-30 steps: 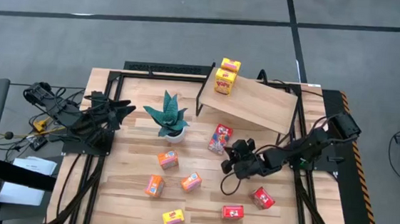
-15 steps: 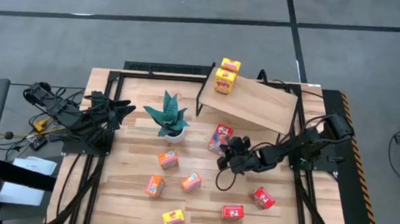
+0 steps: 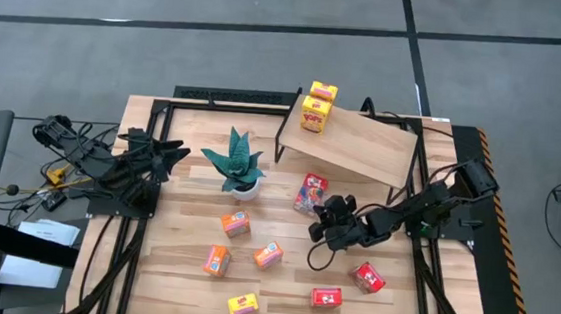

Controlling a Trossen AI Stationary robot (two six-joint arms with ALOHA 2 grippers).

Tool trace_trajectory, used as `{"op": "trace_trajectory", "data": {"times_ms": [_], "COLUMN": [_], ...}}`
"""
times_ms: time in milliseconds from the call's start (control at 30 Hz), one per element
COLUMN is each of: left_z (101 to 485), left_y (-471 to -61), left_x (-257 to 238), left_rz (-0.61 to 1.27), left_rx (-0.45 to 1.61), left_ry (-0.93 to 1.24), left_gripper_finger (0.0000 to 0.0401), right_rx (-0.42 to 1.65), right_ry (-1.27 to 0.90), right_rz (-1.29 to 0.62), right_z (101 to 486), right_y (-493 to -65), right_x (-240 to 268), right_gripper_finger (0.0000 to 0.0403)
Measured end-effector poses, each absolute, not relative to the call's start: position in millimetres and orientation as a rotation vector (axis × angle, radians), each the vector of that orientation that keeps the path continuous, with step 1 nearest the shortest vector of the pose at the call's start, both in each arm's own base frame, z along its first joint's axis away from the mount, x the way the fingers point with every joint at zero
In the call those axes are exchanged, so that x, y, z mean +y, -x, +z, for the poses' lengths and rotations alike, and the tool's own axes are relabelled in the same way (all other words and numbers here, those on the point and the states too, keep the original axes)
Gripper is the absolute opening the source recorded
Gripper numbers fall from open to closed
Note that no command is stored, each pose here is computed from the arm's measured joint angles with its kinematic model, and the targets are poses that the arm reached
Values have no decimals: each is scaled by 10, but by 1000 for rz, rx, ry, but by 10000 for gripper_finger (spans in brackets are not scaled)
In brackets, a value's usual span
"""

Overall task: Stack cereal on shelf
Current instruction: Put the top red cereal box on the shelf

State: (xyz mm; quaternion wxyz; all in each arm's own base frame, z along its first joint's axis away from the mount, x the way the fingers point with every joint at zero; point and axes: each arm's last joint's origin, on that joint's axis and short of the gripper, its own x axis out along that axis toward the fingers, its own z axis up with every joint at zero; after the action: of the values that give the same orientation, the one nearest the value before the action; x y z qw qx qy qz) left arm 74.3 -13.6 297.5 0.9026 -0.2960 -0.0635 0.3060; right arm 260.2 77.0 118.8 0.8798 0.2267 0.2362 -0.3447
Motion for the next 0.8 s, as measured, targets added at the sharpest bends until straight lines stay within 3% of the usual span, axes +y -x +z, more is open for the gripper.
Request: {"op": "trace_trajectory", "data": {"times_ms": [167, 800], "left_z": [2973, 2973], "left_y": [-742, -742], "left_x": [-135, -134], "left_rz": [639, 641], "left_rx": [-133, -134], "left_ry": [611, 611], "left_gripper_finger": [293, 293], "right_rx": [512, 523], "right_ry": [-456, -470], "right_rz": [-718, -748], "right_z": [1174, 1141], "right_y": [-2573, -2491], "right_x": [795, 862], "right_gripper_finger": [6, 19]}}
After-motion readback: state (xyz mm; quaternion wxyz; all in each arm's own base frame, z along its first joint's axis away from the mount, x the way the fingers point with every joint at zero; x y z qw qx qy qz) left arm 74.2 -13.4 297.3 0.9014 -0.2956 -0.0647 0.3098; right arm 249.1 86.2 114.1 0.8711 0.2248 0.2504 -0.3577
